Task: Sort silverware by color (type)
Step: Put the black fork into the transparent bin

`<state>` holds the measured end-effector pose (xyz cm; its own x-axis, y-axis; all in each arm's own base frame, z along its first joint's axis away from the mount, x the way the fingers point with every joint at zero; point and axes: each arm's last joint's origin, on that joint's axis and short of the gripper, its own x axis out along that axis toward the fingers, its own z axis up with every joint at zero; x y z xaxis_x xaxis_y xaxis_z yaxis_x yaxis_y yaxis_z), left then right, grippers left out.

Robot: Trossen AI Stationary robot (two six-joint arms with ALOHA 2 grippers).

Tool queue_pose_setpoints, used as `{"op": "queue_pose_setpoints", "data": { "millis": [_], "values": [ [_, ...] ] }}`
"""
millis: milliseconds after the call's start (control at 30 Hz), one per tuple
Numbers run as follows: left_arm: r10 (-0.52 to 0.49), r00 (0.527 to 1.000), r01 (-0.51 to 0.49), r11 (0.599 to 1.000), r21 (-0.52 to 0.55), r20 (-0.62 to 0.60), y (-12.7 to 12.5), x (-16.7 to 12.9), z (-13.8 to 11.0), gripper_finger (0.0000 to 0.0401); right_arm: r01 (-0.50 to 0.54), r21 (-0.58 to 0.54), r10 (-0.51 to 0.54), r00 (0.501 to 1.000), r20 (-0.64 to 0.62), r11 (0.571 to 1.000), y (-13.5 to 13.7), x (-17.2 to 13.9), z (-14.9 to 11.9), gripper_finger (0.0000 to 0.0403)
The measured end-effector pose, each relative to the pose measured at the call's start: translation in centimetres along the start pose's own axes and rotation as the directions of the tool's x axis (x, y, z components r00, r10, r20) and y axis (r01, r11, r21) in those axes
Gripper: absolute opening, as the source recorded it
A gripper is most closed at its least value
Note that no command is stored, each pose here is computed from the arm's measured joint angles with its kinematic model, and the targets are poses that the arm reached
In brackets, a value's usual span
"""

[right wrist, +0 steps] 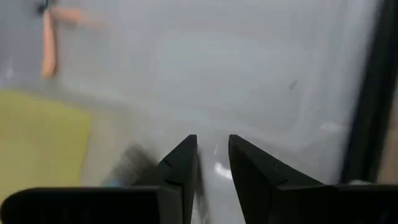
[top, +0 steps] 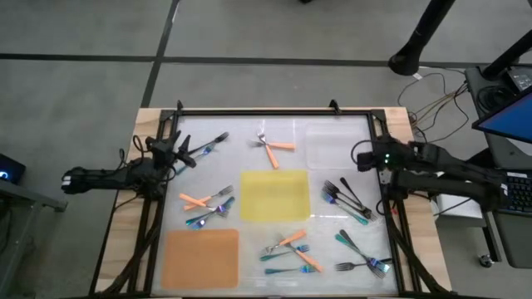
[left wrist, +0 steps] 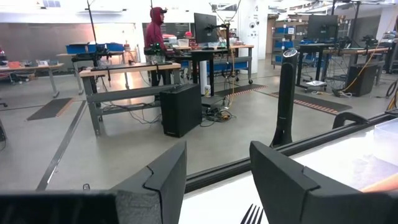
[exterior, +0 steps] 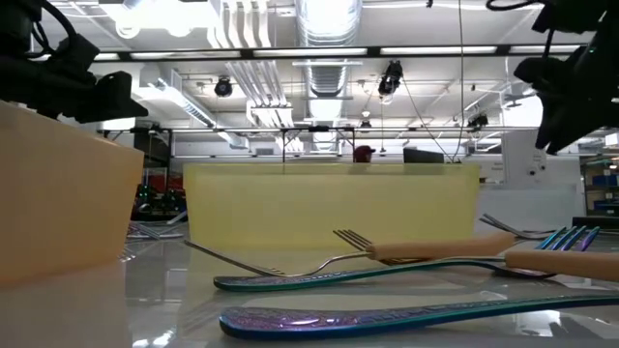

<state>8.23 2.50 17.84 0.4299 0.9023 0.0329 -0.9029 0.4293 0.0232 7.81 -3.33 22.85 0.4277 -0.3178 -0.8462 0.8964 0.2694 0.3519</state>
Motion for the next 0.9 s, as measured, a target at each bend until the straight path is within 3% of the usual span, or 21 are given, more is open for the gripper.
{"op": "queue_pose_setpoints", "data": {
  "millis": [267, 533, 900],
  "values": [
    [0.001, 1.0, -0.001, 1.0, 0.0, 0.0, 0.0, 0.0, 0.0, 0.0158, -0.016, -0.083, -0.001, 0.981, -0.195, 0.996, 1.2, 2.2, -0.2, 0.0087],
    [0.001, 1.0, -0.001, 1.0, 0.0, 0.0, 0.0, 0.0, 0.0, 0.0158, -0.055, -0.147, 0.003, 0.942, -0.335, 0.988, 2.3, 3.8, -0.1, 0.0132],
    [0.0, 1.0, 0.0, 1.0, 0.0, 0.0, 0.0, 0.0, 0.0, 0.0158, 0.061, -0.213, -0.156, 0.873, -0.462, 0.975, 3.0, 6.9, -0.4, 0.0142]
  ]
}}
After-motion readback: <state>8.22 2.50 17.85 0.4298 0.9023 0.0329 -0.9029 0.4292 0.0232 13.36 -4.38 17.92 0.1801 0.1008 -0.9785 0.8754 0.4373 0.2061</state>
